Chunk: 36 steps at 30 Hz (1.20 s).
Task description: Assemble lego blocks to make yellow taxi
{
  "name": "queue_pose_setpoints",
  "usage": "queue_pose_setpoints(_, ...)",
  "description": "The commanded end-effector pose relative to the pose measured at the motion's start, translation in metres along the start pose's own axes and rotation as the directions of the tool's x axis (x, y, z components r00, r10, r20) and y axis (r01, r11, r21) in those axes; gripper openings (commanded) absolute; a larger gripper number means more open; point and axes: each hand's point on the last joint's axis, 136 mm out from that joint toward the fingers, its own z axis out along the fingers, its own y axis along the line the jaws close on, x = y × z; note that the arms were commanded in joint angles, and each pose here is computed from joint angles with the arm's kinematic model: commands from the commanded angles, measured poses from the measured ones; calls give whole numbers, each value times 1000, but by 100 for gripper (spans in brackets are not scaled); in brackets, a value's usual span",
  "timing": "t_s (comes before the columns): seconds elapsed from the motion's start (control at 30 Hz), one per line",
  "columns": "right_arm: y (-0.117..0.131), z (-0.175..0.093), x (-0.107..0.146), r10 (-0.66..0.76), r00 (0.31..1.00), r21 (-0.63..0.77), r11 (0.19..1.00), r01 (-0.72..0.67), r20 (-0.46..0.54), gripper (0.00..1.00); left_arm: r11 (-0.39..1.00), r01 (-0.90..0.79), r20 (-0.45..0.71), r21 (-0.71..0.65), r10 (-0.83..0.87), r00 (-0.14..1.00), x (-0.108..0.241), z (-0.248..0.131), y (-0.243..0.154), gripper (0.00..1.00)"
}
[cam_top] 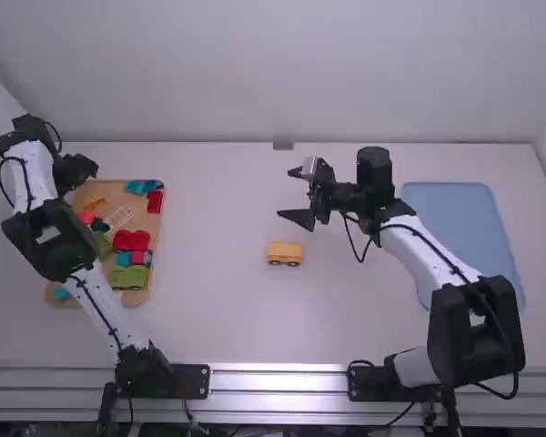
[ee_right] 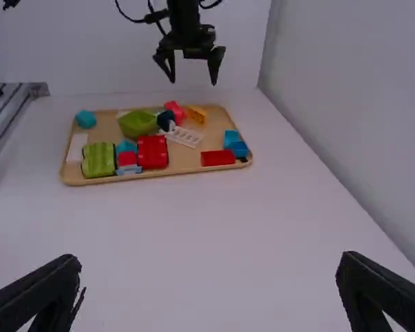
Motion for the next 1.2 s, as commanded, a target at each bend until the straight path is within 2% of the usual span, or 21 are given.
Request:
queue_pose_setpoints(0.0, -1, -3, -19, -21, 1000, 5, 1000, 21, 23, 99, 999, 52, -10, -2, -52, 999, 6, 19, -2, 99)
queue_pose_setpoints(0.13, -2, -3, -20, 10, 1000, 6, 1000, -10, 28, 99, 999, 53, -8, 10, -53, 999, 6, 31, -2, 99)
queue_pose_setpoints(0.27, -2, -3, -20, 8, 1000, 5, 1000, -8, 28, 99, 994, 47, -32, 101, -44, 999, 8, 35, -16, 99)
queue_pose_setpoints(0.33, -2, -3, -21, 3, 1000, 8, 1000, -3, 31, 99, 987, -8, -55, 162, 17, 998, 13, 34, -25, 99)
queue_pose_setpoints(0.5, -4, -3, -25, 25, 999, 12, 1000, -25, 42, 99, 982, -64, -49, 175, 74, 996, 13, 31, -28, 99)
queue_pose_setpoints(0.53, -4, -3, -26, 29, 999, 13, 999, -30, 44, 99, 983, -63, -50, 170, 72, 996, 13, 30, -27, 99)
queue_pose_setpoints(0.7, -5, -3, -28, 64, 997, 13, 998, -65, 54, 99, 998, -43, 9, -54, 44, 999, 2, 25, 10, 99)
queue_pose_setpoints(0.83, -5, -3, -28, 64, 997, 12, 998, -65, 53, 99, 998, -43, -9, -42, 43, 999, 4, 25, 13, 99)
queue_pose_setpoints(1.0, -1, 1, -31, 52, 997, 1, 999, -52, 57, 99, 995, -47, 35, -93, 51, 998, -2, 25, 16, 99)
queue_pose_setpoints(1.17, 0, 6, -35, 24, 998, 7, 1000, -25, 64, 99, 993, -76, 43, -87, 80, 996, -2, 29, 7, 99)
